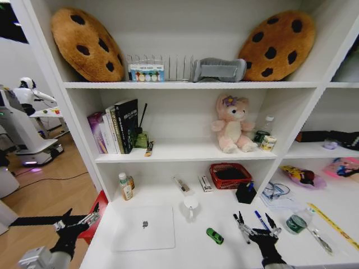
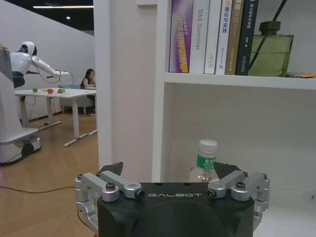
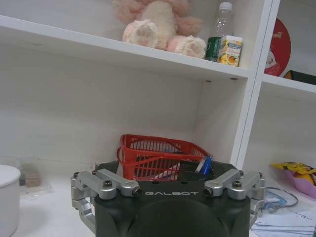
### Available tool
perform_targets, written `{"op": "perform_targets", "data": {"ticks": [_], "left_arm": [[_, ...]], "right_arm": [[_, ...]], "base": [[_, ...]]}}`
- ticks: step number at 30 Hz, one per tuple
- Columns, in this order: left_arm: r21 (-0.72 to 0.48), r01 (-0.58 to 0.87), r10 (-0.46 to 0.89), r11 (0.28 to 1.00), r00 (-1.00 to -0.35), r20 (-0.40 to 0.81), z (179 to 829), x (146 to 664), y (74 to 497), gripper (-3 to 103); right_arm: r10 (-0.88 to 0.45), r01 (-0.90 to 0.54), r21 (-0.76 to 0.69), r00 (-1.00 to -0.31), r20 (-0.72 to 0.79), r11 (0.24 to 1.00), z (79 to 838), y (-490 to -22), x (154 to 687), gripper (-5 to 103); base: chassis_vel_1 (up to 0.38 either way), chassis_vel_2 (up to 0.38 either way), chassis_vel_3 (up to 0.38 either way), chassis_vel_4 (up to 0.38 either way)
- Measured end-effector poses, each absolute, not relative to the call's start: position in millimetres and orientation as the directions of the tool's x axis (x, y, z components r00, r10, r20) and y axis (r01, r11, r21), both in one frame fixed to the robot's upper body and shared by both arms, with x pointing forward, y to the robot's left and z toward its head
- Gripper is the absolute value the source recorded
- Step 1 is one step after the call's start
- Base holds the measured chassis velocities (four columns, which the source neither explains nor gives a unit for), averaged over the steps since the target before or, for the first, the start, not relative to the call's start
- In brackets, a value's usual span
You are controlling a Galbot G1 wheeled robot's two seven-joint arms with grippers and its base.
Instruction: Organize the objects on the table.
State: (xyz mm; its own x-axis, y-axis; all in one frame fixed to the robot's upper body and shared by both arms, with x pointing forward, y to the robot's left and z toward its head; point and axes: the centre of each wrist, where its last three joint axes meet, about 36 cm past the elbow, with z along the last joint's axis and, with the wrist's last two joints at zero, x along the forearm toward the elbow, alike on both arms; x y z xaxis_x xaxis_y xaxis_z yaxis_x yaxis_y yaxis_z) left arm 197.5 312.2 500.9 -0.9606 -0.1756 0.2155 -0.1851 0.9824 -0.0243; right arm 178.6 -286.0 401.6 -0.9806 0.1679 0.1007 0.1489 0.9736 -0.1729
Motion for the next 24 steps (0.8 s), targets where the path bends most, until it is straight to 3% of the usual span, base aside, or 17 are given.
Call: {"op": "perform_targets", "data": {"ticks": [12,17,22,24], "left_arm": [[0.005,-0.174,-0.171,0.985,-0.96,0.222,495.0,198.2,310.8,100],[0.005,-0.173,-0.17,0.985,-0.96,0.222,494.8,198.3,310.9,100],[0.005,-0.172,-0.169,0.985,-0.96,0.222,494.6,198.5,311.0,100],[0.005,-0.172,-0.169,0.985,-0.96,0.222,494.6,198.5,311.0,100]], "right_arm": [[0.087,0.072,-0.153,-0.991,0.097,0.986,399.0,-285.5,178.0,100],[-0.096,-0.109,-0.12,-0.99,0.108,0.987,393.0,-287.2,173.4,100],[-0.341,-0.357,-0.093,-0.927,0.154,0.929,368.6,-301.5,160.0,100],[-0.376,-0.393,-0.089,-0.912,0.163,0.915,364.5,-305.9,158.2,100]], "base": [[0.0,0.0,0.0,0.0],[0.0,0.0,0.0,0.0],[0.0,0.0,0.0,0.0],[0.0,0.0,0.0,0.0]]}}
